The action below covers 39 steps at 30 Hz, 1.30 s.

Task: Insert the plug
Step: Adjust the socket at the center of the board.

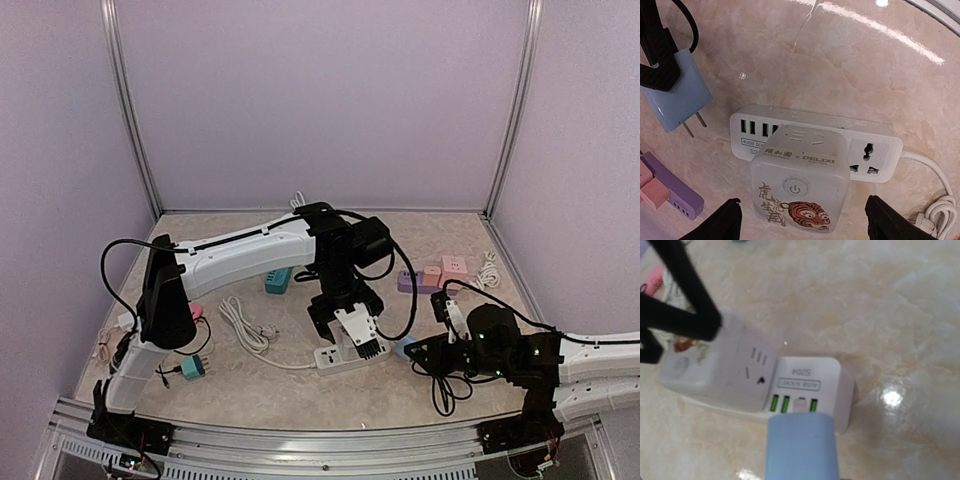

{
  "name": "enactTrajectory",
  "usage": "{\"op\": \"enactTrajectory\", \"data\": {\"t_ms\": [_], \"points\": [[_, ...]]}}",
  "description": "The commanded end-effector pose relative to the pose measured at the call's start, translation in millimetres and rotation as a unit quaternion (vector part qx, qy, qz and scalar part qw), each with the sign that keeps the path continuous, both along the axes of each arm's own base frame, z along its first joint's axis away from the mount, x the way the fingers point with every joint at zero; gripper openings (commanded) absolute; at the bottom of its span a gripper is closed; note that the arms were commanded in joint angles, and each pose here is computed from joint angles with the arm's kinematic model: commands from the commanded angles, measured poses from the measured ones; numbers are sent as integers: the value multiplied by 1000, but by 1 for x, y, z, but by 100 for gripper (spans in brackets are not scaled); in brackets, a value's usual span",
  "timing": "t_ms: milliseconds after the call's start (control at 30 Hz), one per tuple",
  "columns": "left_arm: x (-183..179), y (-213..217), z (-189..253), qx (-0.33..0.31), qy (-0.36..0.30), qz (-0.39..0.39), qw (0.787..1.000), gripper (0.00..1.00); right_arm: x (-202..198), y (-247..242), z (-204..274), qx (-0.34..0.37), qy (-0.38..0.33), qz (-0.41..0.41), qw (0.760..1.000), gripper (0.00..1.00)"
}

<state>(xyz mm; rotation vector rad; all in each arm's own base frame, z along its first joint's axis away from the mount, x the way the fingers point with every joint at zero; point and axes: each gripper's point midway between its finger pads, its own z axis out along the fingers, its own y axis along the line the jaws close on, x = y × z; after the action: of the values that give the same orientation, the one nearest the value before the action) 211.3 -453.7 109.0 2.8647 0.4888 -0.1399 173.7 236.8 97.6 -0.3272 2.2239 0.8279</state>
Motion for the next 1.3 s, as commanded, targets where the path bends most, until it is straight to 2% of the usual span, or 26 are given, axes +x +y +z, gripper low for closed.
{"op": "enactTrajectory", "data": {"t_ms": [0,267,400,767,933,1067,1167,1267], "points": [[-3,4,-8,29,9,15,999,80,-2,0,7,2,-15,4,1000,0],[-6,9,-17,69,-7,12,998,75,-2,-3,12,1,-19,2,1000,0],[-11,41,-22,137,0,6,991,67,-3,-4,13,-3,-18,2,1000,0],[-23,65,-22,146,63,120,980,62,-4,6,17,-11,-37,22,999,0],[-24,69,-16,135,63,195,969,60,-4,19,19,-29,-89,47,995,0],[-17,73,-21,133,54,275,951,57,-15,35,15,-42,-157,78,984,0],[-14,70,-31,115,21,300,947,59,-23,49,15,-59,-203,103,972,0],[-11,64,-33,87,-24,308,947,71,-26,64,12,-79,-216,123,965,0]]}}
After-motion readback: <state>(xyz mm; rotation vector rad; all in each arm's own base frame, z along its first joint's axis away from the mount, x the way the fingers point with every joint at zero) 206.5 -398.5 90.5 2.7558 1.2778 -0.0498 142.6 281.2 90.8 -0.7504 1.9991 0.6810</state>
